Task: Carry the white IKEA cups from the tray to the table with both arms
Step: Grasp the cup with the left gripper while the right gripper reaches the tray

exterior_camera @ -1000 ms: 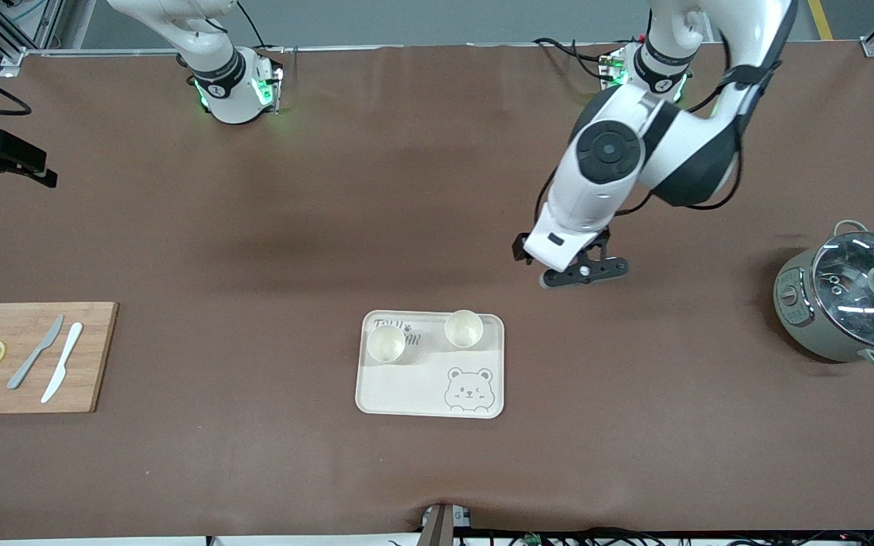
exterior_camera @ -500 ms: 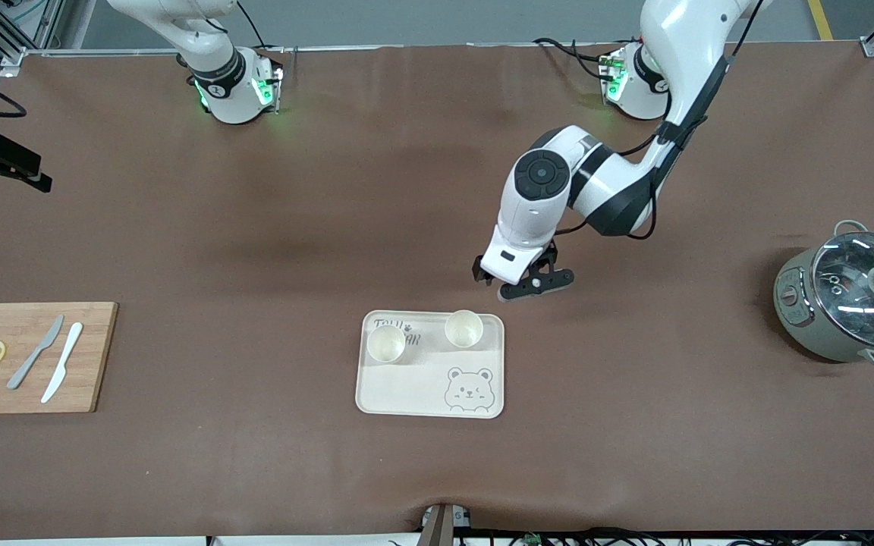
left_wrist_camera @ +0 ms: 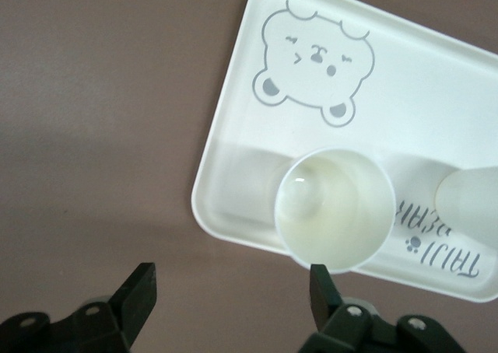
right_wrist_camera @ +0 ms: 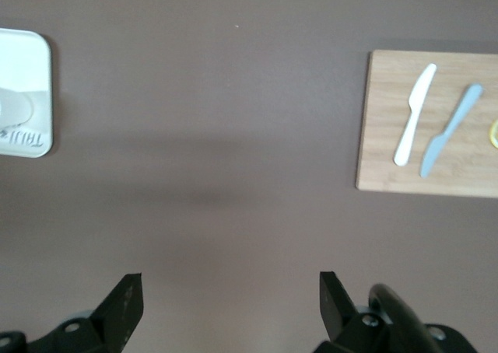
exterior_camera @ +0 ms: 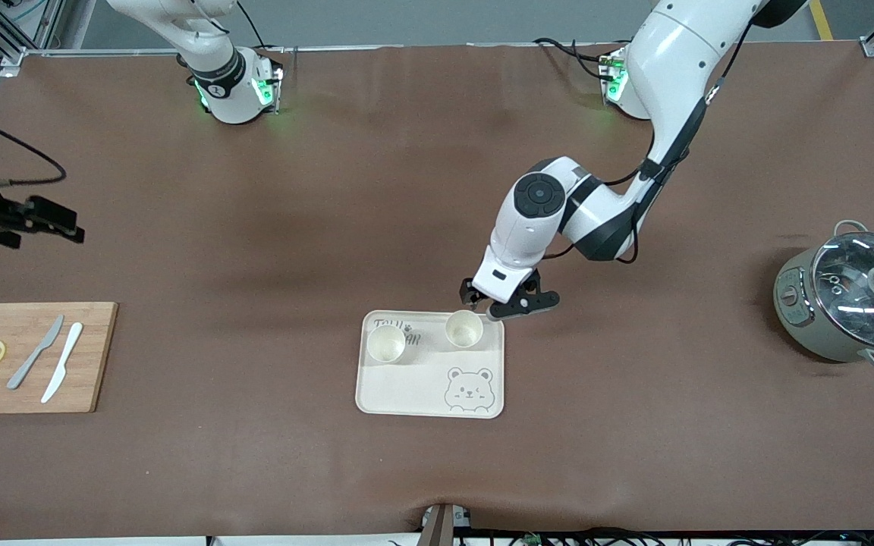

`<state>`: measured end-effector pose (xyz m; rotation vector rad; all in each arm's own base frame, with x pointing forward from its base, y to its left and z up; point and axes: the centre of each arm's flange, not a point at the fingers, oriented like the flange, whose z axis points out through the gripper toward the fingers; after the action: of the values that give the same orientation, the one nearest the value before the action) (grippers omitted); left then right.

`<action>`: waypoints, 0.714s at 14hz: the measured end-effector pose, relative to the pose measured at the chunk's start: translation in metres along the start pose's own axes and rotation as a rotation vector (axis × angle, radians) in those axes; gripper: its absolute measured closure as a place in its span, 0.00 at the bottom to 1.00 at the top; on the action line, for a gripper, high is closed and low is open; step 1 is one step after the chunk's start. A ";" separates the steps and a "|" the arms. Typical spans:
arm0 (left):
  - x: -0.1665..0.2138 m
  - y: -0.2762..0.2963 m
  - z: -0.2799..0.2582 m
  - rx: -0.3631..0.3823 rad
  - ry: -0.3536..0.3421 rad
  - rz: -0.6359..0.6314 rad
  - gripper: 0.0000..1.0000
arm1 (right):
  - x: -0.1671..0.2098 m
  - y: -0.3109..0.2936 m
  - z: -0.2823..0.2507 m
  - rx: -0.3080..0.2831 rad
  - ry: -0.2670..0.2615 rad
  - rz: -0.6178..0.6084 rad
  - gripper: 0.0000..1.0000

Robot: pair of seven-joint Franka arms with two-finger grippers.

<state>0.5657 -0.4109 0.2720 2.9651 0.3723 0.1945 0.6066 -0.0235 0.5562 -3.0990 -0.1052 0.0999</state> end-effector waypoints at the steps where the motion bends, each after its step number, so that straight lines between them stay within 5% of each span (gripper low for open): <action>1: 0.006 0.003 0.005 -0.007 -0.001 -0.007 0.17 | 0.013 -0.001 0.023 0.001 -0.017 -0.004 0.00; 7: 0.011 0.011 0.029 -0.061 0.004 -0.017 0.36 | 0.063 -0.032 0.106 0.002 -0.017 -0.054 0.00; 10: 0.011 0.012 0.030 -0.067 0.006 -0.017 0.63 | 0.080 -0.045 0.151 0.096 -0.028 0.036 0.00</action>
<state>0.5838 -0.4237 0.2461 2.8952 0.3840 0.2097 0.6735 0.0321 0.4029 -3.0046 -0.0440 0.1454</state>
